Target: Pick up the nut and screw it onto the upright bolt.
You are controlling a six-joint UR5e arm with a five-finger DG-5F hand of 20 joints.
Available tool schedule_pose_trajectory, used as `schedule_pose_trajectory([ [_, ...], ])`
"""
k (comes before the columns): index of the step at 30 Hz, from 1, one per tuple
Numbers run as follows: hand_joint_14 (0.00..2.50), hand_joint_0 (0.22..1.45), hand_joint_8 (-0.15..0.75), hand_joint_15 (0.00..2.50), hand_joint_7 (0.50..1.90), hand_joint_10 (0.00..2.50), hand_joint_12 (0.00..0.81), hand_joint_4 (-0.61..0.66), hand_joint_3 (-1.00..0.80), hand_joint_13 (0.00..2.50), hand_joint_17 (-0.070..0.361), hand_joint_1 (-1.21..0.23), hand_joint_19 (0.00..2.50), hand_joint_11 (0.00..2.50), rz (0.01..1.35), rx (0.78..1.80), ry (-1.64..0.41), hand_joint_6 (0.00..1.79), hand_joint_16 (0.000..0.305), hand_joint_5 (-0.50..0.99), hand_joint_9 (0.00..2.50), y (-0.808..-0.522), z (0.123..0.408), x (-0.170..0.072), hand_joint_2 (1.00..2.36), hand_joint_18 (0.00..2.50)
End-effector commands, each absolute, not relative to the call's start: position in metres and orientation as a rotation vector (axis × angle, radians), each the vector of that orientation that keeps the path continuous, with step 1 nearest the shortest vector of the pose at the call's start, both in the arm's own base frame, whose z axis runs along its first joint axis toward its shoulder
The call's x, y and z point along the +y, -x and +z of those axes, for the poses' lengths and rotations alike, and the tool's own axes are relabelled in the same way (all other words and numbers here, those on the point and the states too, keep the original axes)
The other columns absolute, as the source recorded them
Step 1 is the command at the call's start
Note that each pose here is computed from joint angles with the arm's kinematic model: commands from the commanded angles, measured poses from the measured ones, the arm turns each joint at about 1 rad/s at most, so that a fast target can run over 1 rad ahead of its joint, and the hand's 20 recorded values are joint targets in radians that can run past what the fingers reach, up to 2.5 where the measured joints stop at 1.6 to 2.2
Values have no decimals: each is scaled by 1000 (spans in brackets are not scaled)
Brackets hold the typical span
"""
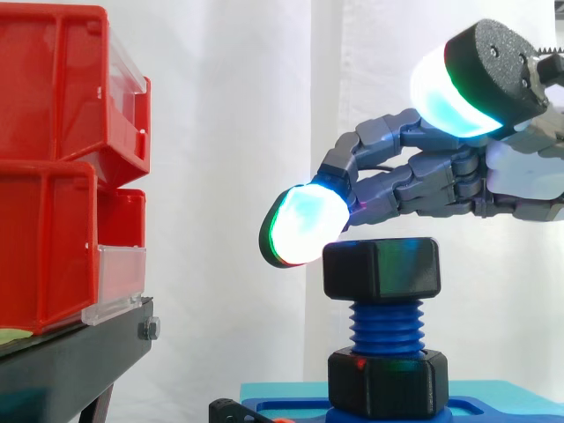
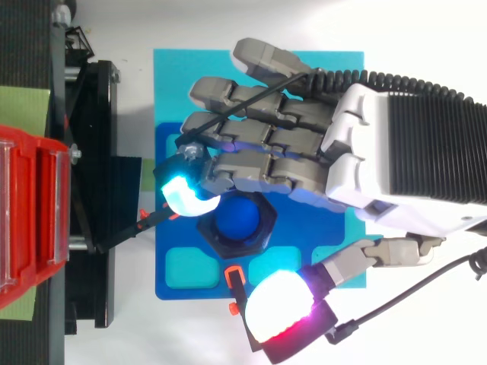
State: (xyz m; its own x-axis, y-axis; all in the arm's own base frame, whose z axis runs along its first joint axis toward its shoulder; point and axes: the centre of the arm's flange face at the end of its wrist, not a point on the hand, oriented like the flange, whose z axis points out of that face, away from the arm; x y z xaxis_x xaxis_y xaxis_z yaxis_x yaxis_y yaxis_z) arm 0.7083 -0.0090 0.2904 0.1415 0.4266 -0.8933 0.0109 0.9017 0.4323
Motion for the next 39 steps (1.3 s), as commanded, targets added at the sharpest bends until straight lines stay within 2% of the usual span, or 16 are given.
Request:
schedule_pose_trajectory([
  [1,0,447,272,0,791,0,362,206,-500,36,107,-155,0,0,308,1409,-376,503,48,-155,417,-708,289,-11,1000,0],
  [15,0,465,288,0,1045,0,350,282,-500,174,95,-180,0,0,298,1422,-381,504,42,-98,557,-707,287,-17,1000,0],
  [22,0,479,296,0,1232,0,333,260,-500,271,86,-192,0,0,298,1418,-380,504,38,-54,663,-706,290,-24,1000,0],
  [31,0,493,301,0,1396,0,316,241,-500,363,75,-245,0,0,307,1420,-367,502,33,-14,784,-707,288,-33,1000,0],
  [34,0,495,300,0,1427,0,308,212,-500,407,71,-259,0,0,306,1419,-368,501,32,4,840,-707,288,-36,1000,0],
  [39,0,503,269,0,1438,0,286,160,-500,536,61,-273,0,0,300,1424,-371,501,27,47,1063,-706,287,-42,1000,160],
])
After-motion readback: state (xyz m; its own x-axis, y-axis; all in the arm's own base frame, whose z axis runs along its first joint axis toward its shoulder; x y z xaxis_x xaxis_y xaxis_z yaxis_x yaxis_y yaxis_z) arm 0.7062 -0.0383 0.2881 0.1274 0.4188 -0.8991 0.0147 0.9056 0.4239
